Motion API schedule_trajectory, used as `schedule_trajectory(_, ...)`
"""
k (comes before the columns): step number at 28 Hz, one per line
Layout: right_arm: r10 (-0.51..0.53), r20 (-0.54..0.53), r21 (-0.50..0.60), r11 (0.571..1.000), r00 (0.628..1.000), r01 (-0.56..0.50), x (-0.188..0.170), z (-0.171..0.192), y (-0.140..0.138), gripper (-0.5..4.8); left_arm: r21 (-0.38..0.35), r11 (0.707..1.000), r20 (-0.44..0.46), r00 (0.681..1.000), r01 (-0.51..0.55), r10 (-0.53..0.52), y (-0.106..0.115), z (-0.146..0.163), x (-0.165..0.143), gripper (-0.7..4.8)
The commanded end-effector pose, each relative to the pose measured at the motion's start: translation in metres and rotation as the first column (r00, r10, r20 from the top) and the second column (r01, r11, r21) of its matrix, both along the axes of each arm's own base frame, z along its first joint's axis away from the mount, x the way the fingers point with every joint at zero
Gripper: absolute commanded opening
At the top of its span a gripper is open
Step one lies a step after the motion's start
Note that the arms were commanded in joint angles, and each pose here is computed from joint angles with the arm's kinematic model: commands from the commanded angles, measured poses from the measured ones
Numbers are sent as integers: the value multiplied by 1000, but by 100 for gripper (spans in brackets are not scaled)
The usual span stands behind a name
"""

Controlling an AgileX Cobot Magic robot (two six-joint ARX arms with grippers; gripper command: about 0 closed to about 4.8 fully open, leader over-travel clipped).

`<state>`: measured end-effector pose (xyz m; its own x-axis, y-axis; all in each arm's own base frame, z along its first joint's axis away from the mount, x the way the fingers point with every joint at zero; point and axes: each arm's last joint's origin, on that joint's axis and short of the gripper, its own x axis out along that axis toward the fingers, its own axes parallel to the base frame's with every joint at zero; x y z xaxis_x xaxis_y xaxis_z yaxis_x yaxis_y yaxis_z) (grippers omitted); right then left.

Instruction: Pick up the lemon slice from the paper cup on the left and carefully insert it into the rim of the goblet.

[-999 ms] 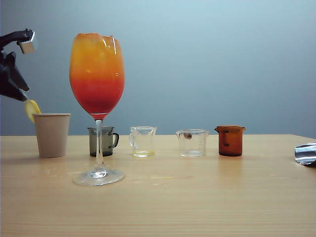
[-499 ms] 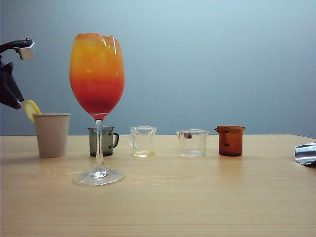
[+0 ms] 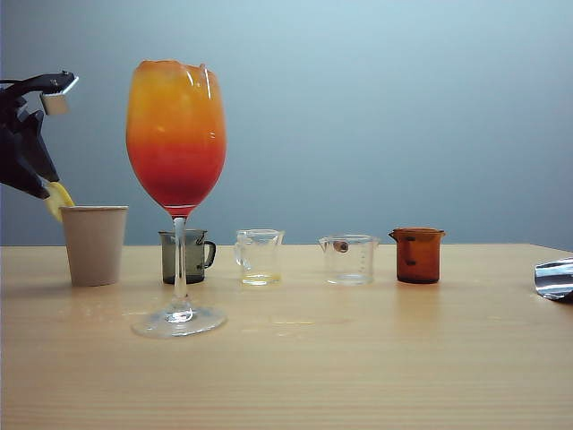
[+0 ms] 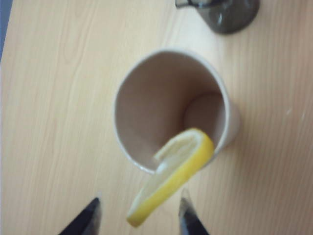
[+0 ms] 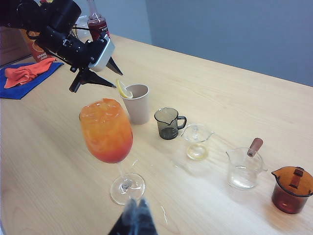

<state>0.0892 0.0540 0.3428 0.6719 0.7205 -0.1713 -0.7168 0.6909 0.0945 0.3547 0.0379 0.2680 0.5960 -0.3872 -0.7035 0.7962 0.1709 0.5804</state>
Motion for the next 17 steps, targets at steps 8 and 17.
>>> schedule_trajectory(8, 2, 14, 4, 1000, 1000, -2, 0, 2, 0, -5, 54, 998, 20, 999, 24, -26, -1, 1, 1, 205)
schedule_trajectory(17, 2, 14, 4, 1000, 1000, -2, 0, 2, 0, -5, 66, 997, 15, 999, 38, -39, -7, -6, 7, 202)
